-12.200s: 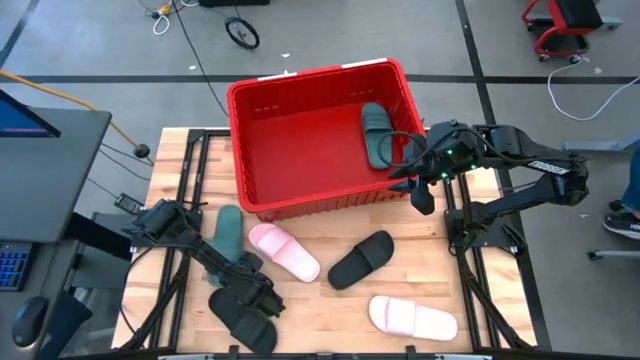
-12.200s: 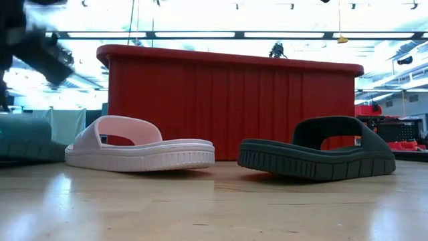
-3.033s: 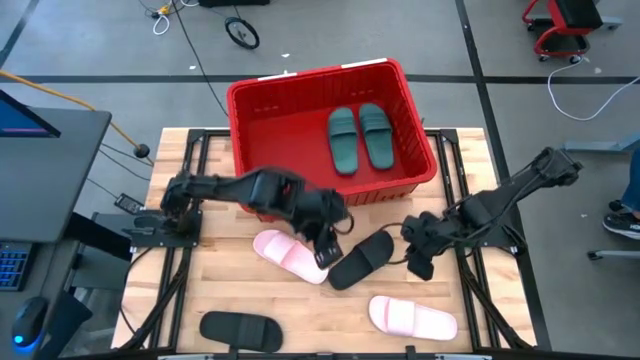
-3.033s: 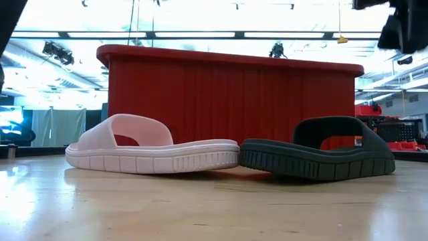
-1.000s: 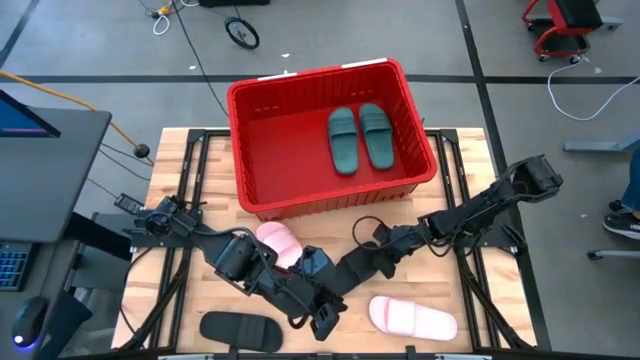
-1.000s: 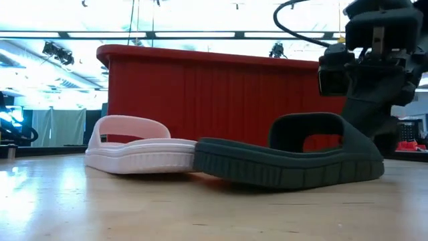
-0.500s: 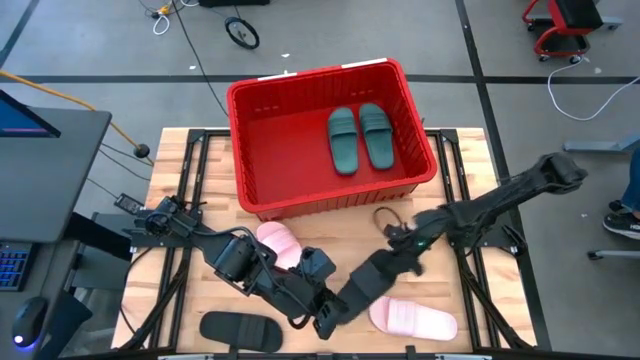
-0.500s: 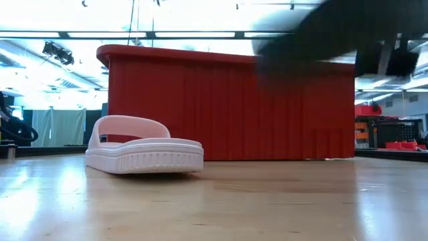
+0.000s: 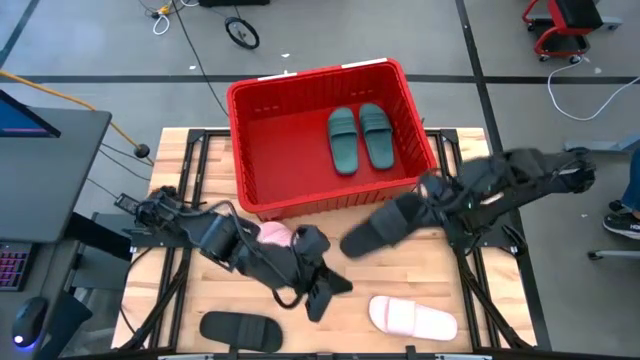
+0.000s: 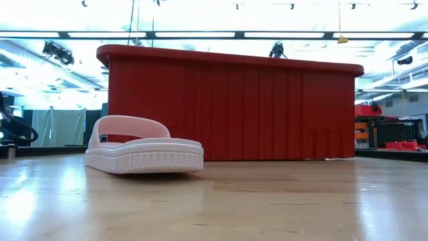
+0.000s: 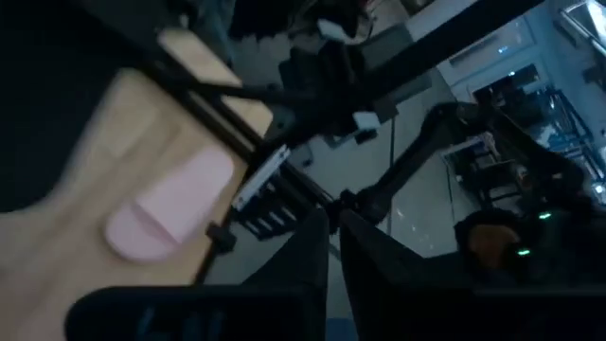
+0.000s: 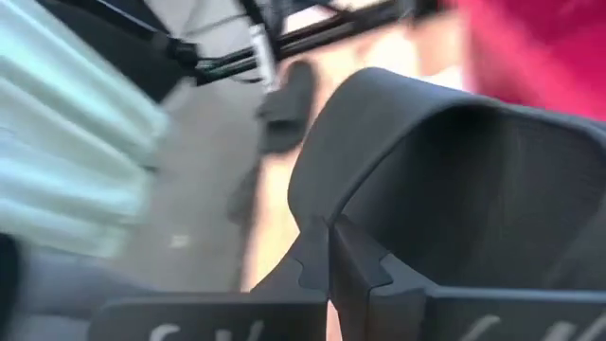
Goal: Pick and place slides into bin
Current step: Put the right black slide into the red bin
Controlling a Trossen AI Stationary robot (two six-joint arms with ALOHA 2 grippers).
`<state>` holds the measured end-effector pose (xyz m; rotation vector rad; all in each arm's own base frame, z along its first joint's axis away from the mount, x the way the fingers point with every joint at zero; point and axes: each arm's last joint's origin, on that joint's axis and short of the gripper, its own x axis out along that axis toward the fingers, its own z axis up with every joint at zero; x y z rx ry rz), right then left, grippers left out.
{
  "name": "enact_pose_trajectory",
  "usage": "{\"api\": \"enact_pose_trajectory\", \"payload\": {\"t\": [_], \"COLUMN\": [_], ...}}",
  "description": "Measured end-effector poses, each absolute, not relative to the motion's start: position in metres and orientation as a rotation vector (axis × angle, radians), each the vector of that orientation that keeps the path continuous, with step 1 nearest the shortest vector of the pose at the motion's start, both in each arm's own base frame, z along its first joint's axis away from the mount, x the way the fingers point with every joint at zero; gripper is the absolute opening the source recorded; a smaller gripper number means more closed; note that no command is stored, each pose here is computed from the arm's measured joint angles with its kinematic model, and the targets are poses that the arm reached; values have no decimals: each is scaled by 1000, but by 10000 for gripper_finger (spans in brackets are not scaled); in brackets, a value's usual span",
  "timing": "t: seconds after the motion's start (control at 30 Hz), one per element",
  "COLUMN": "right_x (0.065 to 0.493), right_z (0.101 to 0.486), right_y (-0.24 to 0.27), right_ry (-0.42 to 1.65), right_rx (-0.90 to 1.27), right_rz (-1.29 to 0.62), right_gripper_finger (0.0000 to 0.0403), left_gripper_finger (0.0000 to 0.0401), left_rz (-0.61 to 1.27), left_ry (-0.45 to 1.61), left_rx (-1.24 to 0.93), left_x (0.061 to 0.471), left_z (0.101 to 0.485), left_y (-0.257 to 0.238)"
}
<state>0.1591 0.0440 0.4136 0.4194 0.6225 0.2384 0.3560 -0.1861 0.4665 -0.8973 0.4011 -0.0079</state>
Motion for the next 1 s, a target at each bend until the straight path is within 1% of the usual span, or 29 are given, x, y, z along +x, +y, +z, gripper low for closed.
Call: {"api": "enact_pose_trajectory", "payload": {"t": [0.1, 0.2, 0.27, 0.4, 0.53, 0.67, 0.8, 1.0], "right_x": [174, 193, 205, 227, 258, 293, 322, 354], "right_z": [445, 465, 474, 481, 466, 437, 399, 357], "right_y": [32, 20, 9, -26, -69, -115, -164, -220], "right_ry": [593, 590, 600, 689, 799, 859, 907, 842], "right_rx": [290, 223, 186, 123, 57, 72, 77, 63], "right_rz": [213, 277, 296, 208, 195, 174, 131, 74], "right_gripper_finger": [2, 1, 1, 0, 0, 0, 0, 0], "left_gripper_finger": [18, 7, 5, 13, 29, 32, 22, 5], "left_rz": [-7, 11, 38, 27, 8, 25, -10, -69], "left_ry": [353, 316, 308, 362, 414, 428, 393, 348], "left_rx": [-823, -737, -709, -716, -721, -687, -639, -540], "left_x": [350, 347, 351, 353, 345, 333, 312, 284], "left_z": [480, 489, 489, 488, 493, 498, 513, 530], "left_y": [-169, -149, -137, -115, -96, -86, -83, -83]}}
